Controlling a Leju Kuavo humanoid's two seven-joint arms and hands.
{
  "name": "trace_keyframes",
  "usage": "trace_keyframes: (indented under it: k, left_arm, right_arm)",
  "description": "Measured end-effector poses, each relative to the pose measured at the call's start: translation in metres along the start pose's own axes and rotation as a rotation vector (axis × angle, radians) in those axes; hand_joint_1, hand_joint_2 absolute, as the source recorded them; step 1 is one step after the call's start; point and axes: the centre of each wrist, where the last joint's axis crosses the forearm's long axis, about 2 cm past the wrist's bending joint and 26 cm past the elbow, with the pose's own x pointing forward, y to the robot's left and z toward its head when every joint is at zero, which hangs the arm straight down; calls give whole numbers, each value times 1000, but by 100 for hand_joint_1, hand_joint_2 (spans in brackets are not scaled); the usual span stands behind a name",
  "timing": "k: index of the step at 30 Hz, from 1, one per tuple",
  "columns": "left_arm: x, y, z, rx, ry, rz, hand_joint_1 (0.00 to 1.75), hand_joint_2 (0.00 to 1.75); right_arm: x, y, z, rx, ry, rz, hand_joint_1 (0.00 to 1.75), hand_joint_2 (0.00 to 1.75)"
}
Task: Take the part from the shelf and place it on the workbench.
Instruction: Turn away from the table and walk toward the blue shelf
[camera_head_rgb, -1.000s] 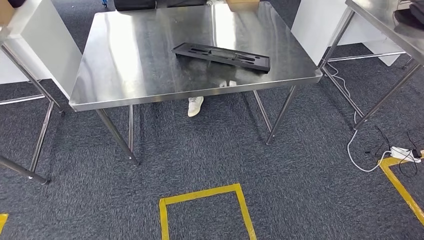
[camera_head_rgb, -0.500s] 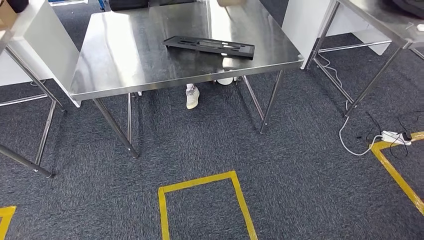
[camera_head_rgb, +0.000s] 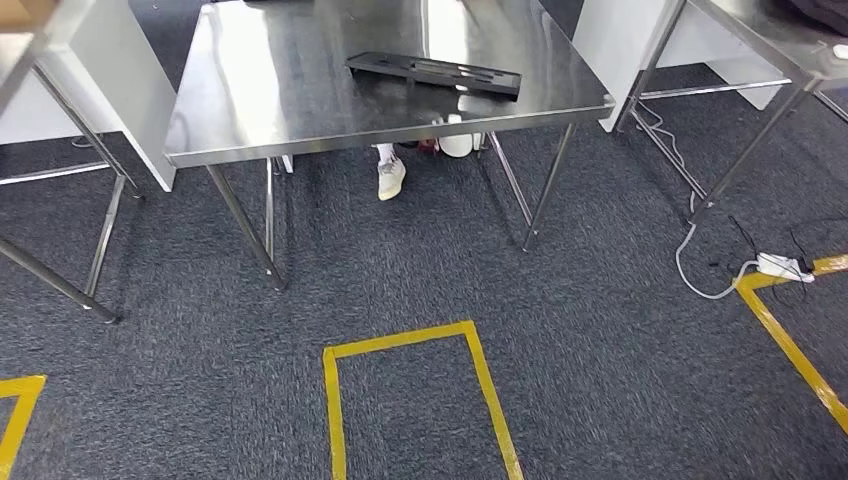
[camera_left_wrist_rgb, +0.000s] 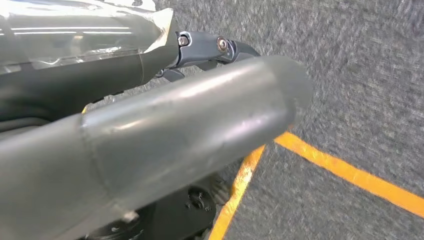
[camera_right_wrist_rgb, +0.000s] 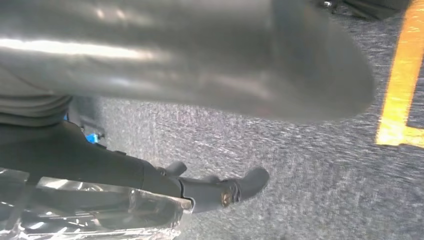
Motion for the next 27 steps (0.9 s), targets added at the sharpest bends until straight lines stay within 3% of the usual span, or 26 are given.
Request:
trace_keyframes:
  k: [12, 27]
  left_arm:
    - [0, 0, 0, 1, -20, 2, 0, 0]
    - [2, 2, -1, 2, -26, -17, 0, 0]
  right_arm:
    - [4, -7, -3, -13, -26, -9, 0, 0]
    - [6, -11, -4, -12, -49, -146, 0, 0]
